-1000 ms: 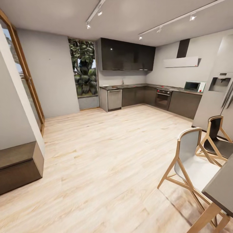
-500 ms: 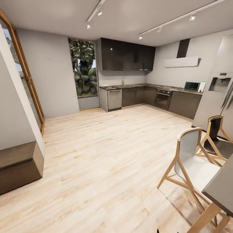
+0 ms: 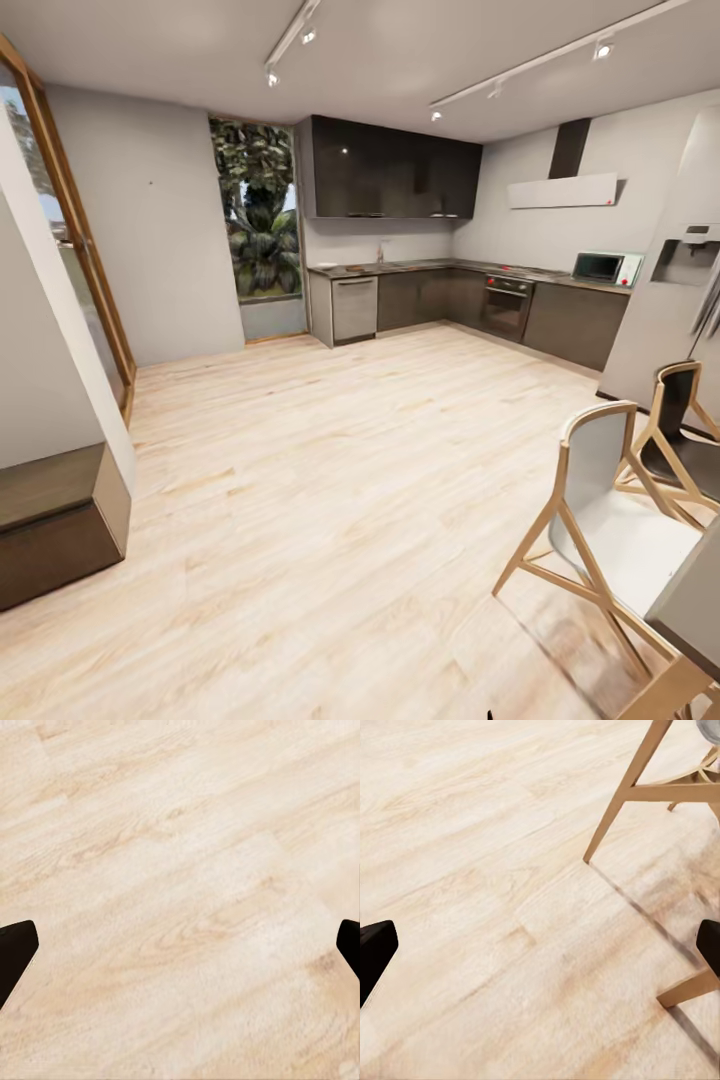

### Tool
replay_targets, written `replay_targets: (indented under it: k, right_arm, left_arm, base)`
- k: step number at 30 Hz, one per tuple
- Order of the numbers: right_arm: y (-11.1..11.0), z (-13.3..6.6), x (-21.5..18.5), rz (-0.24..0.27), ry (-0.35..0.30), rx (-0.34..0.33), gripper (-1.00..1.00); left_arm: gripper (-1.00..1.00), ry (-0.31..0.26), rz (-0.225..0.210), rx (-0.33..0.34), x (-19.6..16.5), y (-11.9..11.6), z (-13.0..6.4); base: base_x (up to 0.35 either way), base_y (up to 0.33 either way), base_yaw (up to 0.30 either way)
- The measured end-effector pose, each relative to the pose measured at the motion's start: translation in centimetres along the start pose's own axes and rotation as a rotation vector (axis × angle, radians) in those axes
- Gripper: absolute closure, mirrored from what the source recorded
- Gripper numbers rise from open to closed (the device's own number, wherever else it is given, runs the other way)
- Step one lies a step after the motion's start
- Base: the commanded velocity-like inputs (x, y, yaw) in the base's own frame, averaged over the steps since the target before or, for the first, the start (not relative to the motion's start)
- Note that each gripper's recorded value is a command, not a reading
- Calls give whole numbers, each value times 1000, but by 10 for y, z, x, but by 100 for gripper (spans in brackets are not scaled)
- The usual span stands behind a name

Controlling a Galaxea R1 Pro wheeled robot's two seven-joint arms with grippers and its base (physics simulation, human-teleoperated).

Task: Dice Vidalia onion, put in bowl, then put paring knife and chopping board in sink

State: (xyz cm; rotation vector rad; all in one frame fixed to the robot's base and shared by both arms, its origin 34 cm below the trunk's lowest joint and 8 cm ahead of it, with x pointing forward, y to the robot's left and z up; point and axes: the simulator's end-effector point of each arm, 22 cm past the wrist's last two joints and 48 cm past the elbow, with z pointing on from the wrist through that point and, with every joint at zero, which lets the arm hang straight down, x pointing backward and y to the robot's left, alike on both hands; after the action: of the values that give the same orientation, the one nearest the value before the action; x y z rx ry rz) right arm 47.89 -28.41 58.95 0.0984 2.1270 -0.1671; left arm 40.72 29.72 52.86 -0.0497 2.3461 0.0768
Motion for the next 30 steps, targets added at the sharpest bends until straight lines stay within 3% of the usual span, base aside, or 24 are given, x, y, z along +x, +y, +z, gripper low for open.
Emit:
replay_targets:
  k: [30]
  right_arm:
    - [-2,0,0,1,0,4,-100]
  left_arm:
    - [-100,2,0,1,1,0,0]
  base:
    - [318,21,0]
